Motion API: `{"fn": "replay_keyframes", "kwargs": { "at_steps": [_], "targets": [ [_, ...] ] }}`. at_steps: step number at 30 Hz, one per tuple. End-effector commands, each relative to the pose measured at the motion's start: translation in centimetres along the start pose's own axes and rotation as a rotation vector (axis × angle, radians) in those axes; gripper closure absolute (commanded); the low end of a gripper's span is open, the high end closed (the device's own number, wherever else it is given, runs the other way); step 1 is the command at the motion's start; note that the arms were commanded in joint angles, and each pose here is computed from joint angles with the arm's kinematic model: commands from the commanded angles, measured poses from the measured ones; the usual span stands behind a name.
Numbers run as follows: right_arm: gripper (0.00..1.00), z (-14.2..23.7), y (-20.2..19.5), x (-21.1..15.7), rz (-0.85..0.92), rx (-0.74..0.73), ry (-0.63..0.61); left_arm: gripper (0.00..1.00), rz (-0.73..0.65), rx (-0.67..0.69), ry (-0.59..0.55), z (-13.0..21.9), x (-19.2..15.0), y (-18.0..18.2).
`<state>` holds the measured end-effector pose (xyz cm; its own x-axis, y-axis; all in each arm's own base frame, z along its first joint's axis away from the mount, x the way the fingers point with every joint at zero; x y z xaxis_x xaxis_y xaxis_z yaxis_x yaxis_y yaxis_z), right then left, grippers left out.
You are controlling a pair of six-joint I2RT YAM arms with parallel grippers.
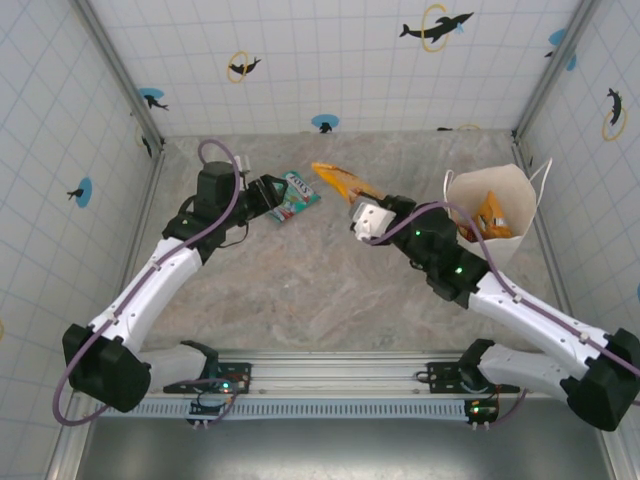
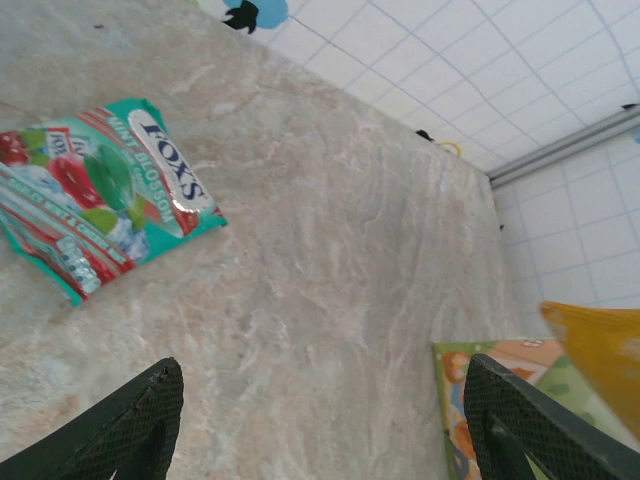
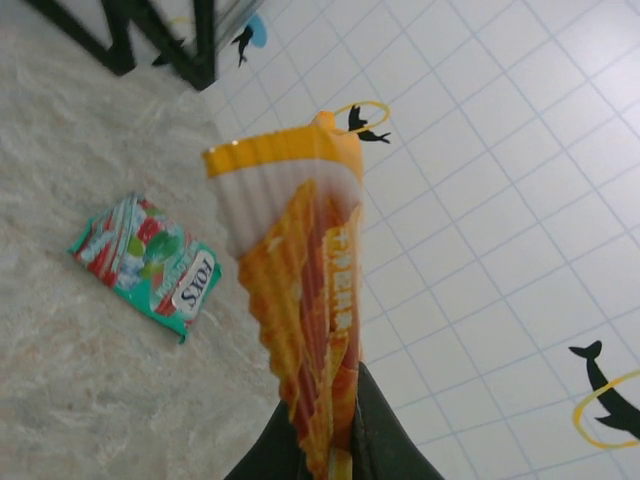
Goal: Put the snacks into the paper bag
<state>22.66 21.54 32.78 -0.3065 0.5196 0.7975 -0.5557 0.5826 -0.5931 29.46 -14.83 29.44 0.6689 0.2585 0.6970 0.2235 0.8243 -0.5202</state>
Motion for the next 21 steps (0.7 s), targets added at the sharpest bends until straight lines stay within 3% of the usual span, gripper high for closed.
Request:
{"fn": "replay_keyframes", "kwargs": {
  "at_steps": [1,5,10,17,21],
  "targets": [
    [1.0,2.1,-3.6,4.4,-0.191,-0.023,-0.195,0.25,-0.051,0.056,-0.014,-0.3,-0.1,0.8],
    [1.0,4.2,-6.9,6.3,-0.325,-0.098,-0.275,0.26,-0.058,0.05,0.014,-1.3,-0.7,1.2],
    [1.0,7.1,-10.5,6.3,-0.469,-0.246,-0.29,0.26,-0.069,0.038,0.056,-2.5,-1.3,1.4],
    [1.0,10.7,-13.5,2.3,-0.626,-0.556,-0.177,0.28,-0.059,0.0,0.115,-4.1,-2.2,1.5],
    [1.0,11.9,-13.6,-0.5,-0.668,-0.663,-0.11,0.28,-0.06,-0.01,0.124,-4.4,-2.3,1.4]
  ]
}}
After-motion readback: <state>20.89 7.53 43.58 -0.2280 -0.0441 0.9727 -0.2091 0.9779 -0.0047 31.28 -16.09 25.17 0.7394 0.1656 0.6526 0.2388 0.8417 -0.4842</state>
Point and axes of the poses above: each hand's point on the last joint's axis, 136 mm out from that joint toward the fingers, its own z axis back along the fingers, its own y axis along the line the jaws close on, x = y × z, the point moved 7 cm from there along z, back along the fingers, and after that the axes turned 10 degrees about -z, right-handed, at the moved point
